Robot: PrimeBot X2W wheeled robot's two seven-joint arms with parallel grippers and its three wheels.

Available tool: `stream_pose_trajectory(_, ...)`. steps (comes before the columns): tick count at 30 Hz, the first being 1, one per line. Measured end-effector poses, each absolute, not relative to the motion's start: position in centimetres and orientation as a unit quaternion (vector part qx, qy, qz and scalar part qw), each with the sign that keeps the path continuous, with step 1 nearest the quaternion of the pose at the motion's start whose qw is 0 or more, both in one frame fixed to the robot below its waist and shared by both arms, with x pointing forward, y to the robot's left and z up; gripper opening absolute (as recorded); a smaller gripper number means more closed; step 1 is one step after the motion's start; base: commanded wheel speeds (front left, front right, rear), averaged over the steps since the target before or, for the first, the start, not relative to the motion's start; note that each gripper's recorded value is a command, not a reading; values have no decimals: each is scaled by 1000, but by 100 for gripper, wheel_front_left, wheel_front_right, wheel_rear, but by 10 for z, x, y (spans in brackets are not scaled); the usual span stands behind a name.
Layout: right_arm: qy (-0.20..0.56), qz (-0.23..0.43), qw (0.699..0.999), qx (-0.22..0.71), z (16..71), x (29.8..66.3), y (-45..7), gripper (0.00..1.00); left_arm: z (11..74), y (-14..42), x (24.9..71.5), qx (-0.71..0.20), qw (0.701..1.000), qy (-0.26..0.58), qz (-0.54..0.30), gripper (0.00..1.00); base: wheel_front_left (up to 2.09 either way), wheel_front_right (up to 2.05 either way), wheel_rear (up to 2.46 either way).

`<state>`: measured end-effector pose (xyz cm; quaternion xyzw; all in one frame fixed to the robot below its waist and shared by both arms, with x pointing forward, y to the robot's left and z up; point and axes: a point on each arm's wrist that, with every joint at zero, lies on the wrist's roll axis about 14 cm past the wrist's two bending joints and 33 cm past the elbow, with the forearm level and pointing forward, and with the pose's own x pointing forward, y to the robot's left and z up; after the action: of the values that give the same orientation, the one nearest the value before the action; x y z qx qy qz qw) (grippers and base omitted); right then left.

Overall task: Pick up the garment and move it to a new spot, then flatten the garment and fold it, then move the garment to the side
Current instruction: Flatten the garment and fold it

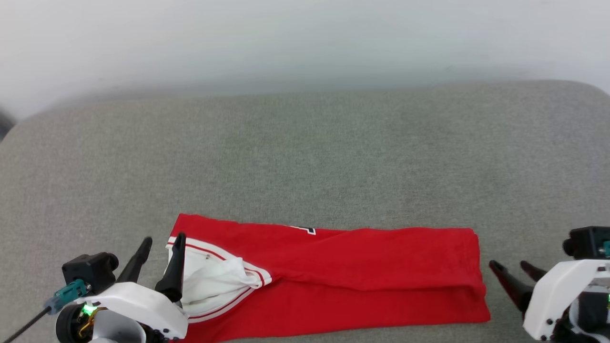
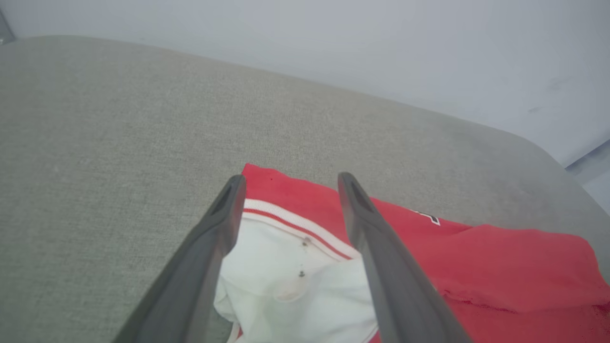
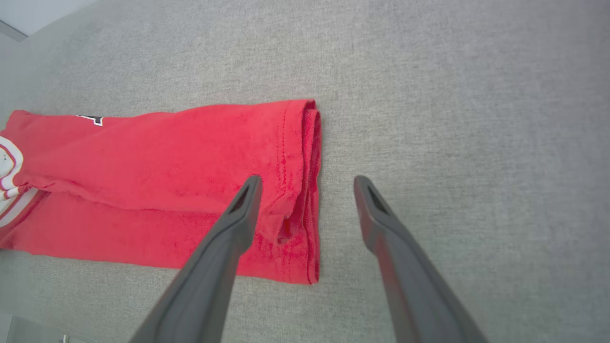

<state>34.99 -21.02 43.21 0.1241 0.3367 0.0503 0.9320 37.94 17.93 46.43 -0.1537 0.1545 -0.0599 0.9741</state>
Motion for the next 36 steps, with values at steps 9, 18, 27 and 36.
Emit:
stream_pose_trajectory(9,334,25,938,94,469,341,-238,100,531,182,384,-112,993,-15,-47,100,0,0,0)
stream_pose_trajectory(18,424,55,901,77,444,355,-220,100,558,198,380,-77,994,-78,-23,100,0,0,0)
stream_pose_trajectory(27,513,81,850,88,390,370,-189,100,548,202,382,-61,996,-69,-20,100,0,0,0)
stream_pose_trajectory(36,555,100,820,100,368,369,-172,0,541,204,389,-56,996,-61,-23,100,0,0,0)
